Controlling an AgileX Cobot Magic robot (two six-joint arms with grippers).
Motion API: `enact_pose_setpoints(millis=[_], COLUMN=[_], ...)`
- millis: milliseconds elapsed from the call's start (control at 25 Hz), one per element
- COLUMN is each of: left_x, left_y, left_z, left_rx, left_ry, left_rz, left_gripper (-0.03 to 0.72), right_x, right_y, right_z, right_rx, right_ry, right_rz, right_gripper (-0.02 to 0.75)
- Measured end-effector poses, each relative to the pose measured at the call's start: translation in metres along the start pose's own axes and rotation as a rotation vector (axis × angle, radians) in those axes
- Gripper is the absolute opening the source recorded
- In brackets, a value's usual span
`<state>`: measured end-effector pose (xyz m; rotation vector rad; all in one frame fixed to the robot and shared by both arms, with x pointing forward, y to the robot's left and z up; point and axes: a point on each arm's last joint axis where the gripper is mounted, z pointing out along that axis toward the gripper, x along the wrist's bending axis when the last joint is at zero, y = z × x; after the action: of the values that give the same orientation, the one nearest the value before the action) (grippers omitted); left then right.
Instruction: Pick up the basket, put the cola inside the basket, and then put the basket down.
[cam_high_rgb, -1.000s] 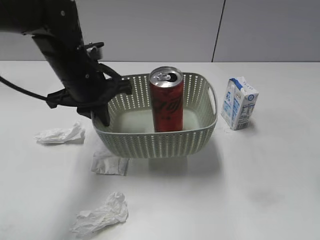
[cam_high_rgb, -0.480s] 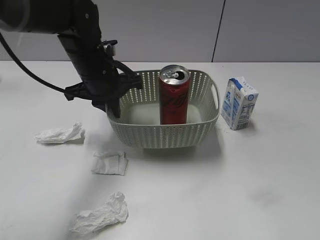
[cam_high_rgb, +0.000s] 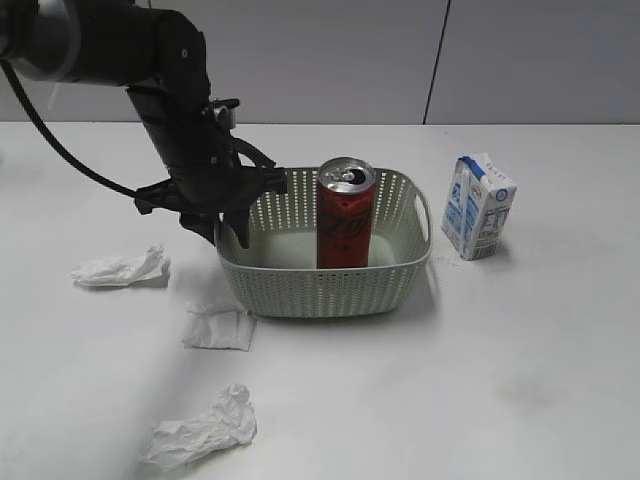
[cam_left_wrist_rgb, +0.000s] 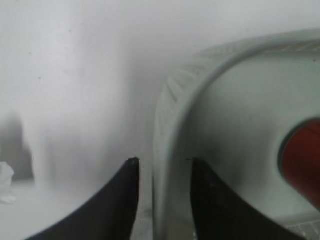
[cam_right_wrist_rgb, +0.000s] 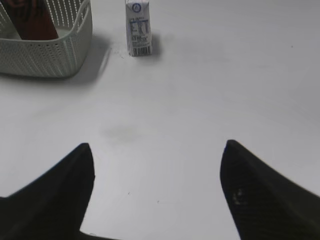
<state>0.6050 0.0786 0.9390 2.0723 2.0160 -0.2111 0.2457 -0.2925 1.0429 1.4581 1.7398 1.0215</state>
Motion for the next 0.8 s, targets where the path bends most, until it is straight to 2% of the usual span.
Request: enact_pose_setpoints(millis=[160, 280, 400, 600, 800], left_x=[0.001, 0.004, 0.013, 0.034, 0.071], left_y=[0.000, 0.007, 0.019, 0.038, 0.047], left_z=[-0.003, -0.018, -0.042, -0.089, -0.126], left_rx=[-0.001, -0.016, -0.035, -0.075, -0.122], left_ry=[-0.003, -0.014, -0.023, -0.028, 0.028], left_rz=[0.025, 0.028, 0.032, 0.025, 0.015], left_gripper=[0.510, 0.643, 0.677, 0.680, 0.675], right_x=[0.000, 0.000, 0.000, 0.000, 0.000], right_y=[-0.004, -0.002, -0.005, -0.005, -0.005], right_z=[-0.005, -0.004, 0.002, 0.003, 0.003], right_rx=[-0.040, -0.059, -0.066, -0.070, -0.070], right_ry=[0.000, -0.001, -0.001, -0.001, -0.001], right_rz=[0.012, 0.024, 0.060, 0.071, 0.074], right_gripper=[0.591, 0.591, 0.591, 0.591, 0.591])
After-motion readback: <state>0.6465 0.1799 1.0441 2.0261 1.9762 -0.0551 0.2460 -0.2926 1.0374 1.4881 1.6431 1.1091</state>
